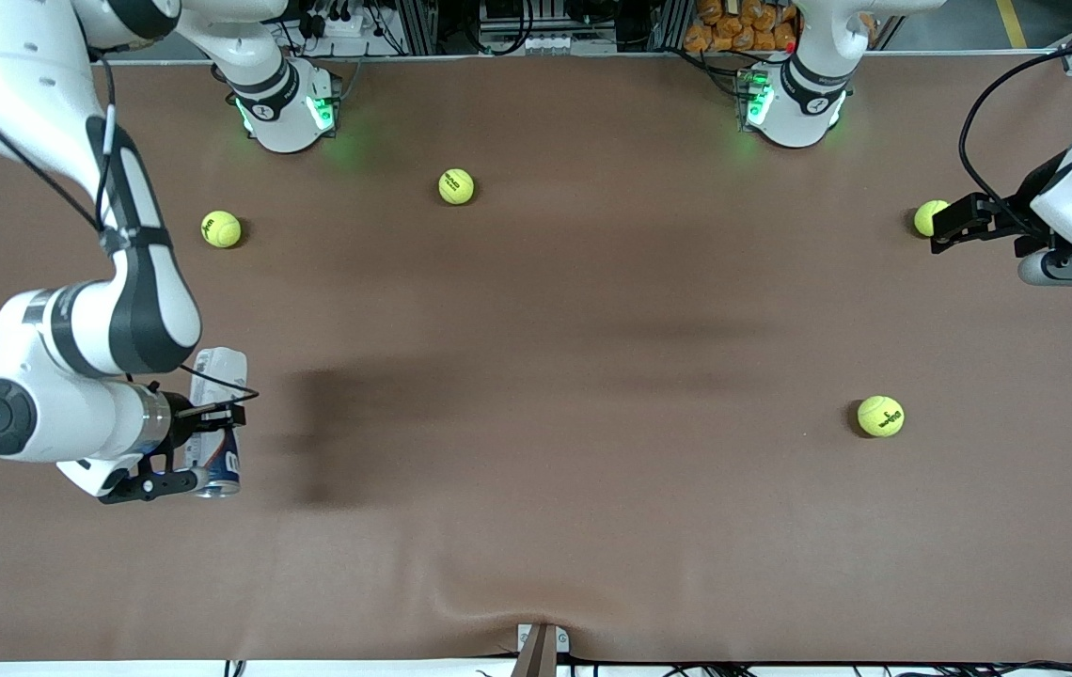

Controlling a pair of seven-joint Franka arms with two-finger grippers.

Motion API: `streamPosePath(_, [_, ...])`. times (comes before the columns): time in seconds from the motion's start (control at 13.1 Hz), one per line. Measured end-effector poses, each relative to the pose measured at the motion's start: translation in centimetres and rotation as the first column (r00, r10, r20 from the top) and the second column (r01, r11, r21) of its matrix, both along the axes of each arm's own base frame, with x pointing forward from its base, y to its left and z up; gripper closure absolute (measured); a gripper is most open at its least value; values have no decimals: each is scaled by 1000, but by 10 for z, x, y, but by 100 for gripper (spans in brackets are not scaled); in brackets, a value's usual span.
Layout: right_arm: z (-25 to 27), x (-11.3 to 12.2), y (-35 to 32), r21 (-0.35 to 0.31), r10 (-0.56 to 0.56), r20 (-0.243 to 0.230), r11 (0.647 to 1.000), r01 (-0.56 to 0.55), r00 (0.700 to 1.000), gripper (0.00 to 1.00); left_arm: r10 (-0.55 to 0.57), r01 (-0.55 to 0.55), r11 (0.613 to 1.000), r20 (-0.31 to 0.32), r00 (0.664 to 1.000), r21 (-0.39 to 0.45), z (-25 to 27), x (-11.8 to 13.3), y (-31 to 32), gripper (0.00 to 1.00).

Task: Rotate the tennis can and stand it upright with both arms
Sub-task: 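Lift the can off the table with the right gripper, then carry the can with the right gripper toward the table center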

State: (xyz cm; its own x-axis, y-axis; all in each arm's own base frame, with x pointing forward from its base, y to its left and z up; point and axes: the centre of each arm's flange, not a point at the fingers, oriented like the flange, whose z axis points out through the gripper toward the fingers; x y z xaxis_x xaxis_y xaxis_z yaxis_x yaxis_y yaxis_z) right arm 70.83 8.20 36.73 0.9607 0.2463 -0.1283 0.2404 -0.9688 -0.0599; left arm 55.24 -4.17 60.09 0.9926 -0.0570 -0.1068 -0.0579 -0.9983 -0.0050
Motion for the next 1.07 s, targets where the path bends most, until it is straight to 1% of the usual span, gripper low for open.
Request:
streamPosePath(0.08, [10, 1, 26, 8, 55, 40, 998, -55, 998, 64, 0, 0, 1000, 0, 1000, 0, 0, 0, 0, 0])
streamPosePath(0.15, [17, 1, 58, 15, 114, 92, 993, -116, 989, 64, 0, 0, 1000, -1, 1000, 0, 0, 0, 0, 0])
streamPosePath(0.23, [21, -1, 94, 21, 169, 143, 985, -173, 975, 61, 0, 0, 1000, -2, 1000, 0, -1, 0, 0, 0])
streamPosePath(0.38, [26, -11, 166, 29, 254, 241, 963, -269, 937, 59, 0, 0, 1000, -4, 1000, 0, -2, 1, 0, 0])
streamPosePath(0.46, [26, -19, 198, 32, 290, 280, 950, -311, 915, 59, 0, 0, 1000, -5, 1000, 0, -3, 1, 0, 0])
streamPosePath(0.53, [22, -27, 225, 34, 320, 302, 938, -346, 898, 59, 0, 0, 1000, -8, 1000, 1, -4, 1, 0, 0])
streamPosePath(0.61, [15, -35, 247, 35, 346, 305, 927, -373, 887, 59, 0, 0, 1000, -10, 1000, 1, -5, 1, 0, 0])
streamPosePath(0.76, [-4, -47, 275, 34, 393, 293, 907, -420, 872, 60, -1, 1, 1000, -17, 1000, 1, -9, 2, -1, 0])
streamPosePath(0.84, [-12, -56, 290, 31, 441, 285, 883, -468, 851, 60, -1, 1, 1000, -19, 1000, 2, -10, 2, -1, 0])
streamPosePath(0.99, [-26, -90, 344, 23, 570, 278, 801, -599, 773, 60, -2, 2, 1000, -21, 1000, 2, -11, 3, -1, 0])
streamPosePath(1.07, [-31, -110, 374, 23, 607, 285, 769, -639, 741, 59, -2, 2, 1000, -21, 1000, 2, -11, 3, -1, 0])
